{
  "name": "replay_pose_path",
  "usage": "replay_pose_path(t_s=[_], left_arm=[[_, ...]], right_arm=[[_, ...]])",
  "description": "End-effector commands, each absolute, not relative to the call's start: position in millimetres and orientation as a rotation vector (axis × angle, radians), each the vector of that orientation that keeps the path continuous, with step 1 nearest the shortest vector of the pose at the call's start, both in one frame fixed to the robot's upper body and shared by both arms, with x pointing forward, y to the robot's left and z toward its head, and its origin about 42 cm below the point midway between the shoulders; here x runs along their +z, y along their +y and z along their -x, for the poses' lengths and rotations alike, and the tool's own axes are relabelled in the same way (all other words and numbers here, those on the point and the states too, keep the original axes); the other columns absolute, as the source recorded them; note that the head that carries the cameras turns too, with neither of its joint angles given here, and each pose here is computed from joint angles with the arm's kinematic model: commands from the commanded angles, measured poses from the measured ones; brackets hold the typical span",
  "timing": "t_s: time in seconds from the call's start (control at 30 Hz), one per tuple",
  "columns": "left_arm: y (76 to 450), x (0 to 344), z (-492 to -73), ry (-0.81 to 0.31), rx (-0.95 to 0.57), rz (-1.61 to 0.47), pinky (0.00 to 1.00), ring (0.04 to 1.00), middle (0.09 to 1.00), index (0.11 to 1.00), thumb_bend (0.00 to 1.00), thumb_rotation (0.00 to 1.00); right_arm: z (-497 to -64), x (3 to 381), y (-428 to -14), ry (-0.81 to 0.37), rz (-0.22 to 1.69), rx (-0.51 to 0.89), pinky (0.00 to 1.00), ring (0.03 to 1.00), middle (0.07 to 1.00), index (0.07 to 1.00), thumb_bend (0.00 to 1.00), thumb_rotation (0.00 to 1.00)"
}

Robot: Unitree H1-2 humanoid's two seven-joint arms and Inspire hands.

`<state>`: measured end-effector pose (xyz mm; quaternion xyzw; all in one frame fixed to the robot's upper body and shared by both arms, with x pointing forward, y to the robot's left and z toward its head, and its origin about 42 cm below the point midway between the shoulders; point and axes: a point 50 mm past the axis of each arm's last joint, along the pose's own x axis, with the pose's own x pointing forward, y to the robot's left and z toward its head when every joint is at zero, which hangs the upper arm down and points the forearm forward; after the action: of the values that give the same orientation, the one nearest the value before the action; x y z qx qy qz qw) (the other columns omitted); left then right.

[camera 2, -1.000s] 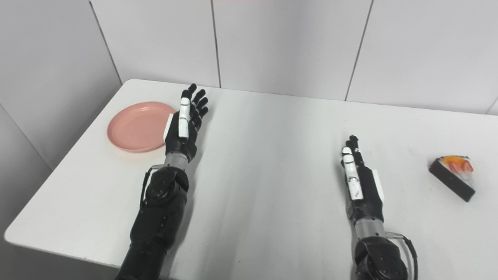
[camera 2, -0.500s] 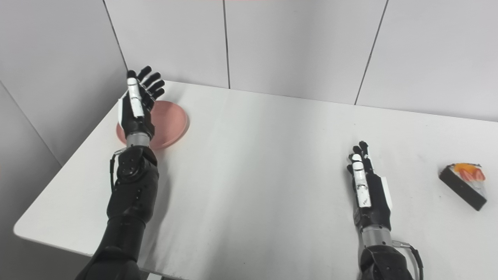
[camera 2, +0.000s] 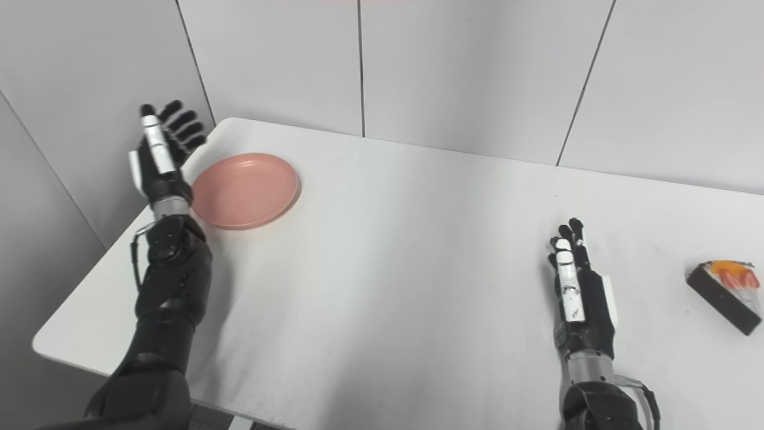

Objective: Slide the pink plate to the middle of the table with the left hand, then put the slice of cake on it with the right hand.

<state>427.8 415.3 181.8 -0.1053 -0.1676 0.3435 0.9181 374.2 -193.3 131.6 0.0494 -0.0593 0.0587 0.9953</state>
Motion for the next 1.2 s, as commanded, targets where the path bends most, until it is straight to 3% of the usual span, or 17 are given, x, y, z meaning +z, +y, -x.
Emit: replay_pose_path(t_s=[0.0, 0.1, 0.43, 0.6, 0.63, 0.8, 0.97, 1.17], left_arm=[[424.1, 216.9, -439.5, -0.467, 0.717, 0.203, 0.56, 0.608, 0.632, 0.632, 0.64, 1.00], [436.5, 212.4, -436.2, -0.443, 0.759, 0.171, 0.56, 0.601, 0.627, 0.626, 0.65, 1.00], [452.5, 196.7, -433.0, -0.395, 0.806, 0.117, 0.64, 0.640, 0.655, 0.663, 0.67, 1.00], [451.3, 190.0, -435.0, -0.359, 0.760, 0.146, 0.68, 0.685, 0.690, 0.697, 0.66, 1.00], [451.0, 188.0, -435.7, -0.348, 0.744, 0.159, 0.74, 0.728, 0.724, 0.733, 0.68, 1.00], [443.4, 178.4, -439.9, -0.297, 0.680, 0.191, 0.86, 0.831, 0.815, 0.822, 0.66, 1.00], [432.9, 167.5, -444.2, -0.246, 0.629, 0.184, 0.86, 0.836, 0.822, 0.828, 0.65, 1.00], [421.0, 158.1, -448.6, -0.206, 0.569, 0.180, 0.90, 0.854, 0.840, 0.836, 0.66, 1.00]], right_arm=[[-378.3, 140.0, -193.4, -0.187, -0.120, 0.121, 0.99, 0.963, 0.979, 0.997, 0.45, 0.86], [-378.2, 139.5, -194.2, -0.183, -0.132, 0.102, 0.98, 0.952, 0.968, 0.986, 0.46, 0.80], [-376.7, 139.1, -196.4, -0.184, -0.141, 0.106, 0.98, 0.953, 0.969, 0.986, 0.45, 0.79], [-375.5, 140.4, -195.6, -0.193, -0.140, 0.098, 0.97, 0.946, 0.961, 0.976, 0.44, 0.76], [-375.1, 140.5, -196.0, -0.191, -0.137, 0.095, 0.97, 0.949, 0.965, 0.981, 0.42, 0.77], [-375.5, 140.4, -196.7, -0.181, -0.125, 0.096, 0.97, 0.948, 0.965, 0.980, 0.45, 0.78], [-376.0, 140.8, -194.9, -0.195, -0.138, 0.092, 0.96, 0.937, 0.954, 0.961, 0.45, 0.73], [-373.4, 143.8, -195.1, -0.189, -0.116, 0.091, 0.96, 0.943, 0.959, 0.972, 0.44, 0.77]])
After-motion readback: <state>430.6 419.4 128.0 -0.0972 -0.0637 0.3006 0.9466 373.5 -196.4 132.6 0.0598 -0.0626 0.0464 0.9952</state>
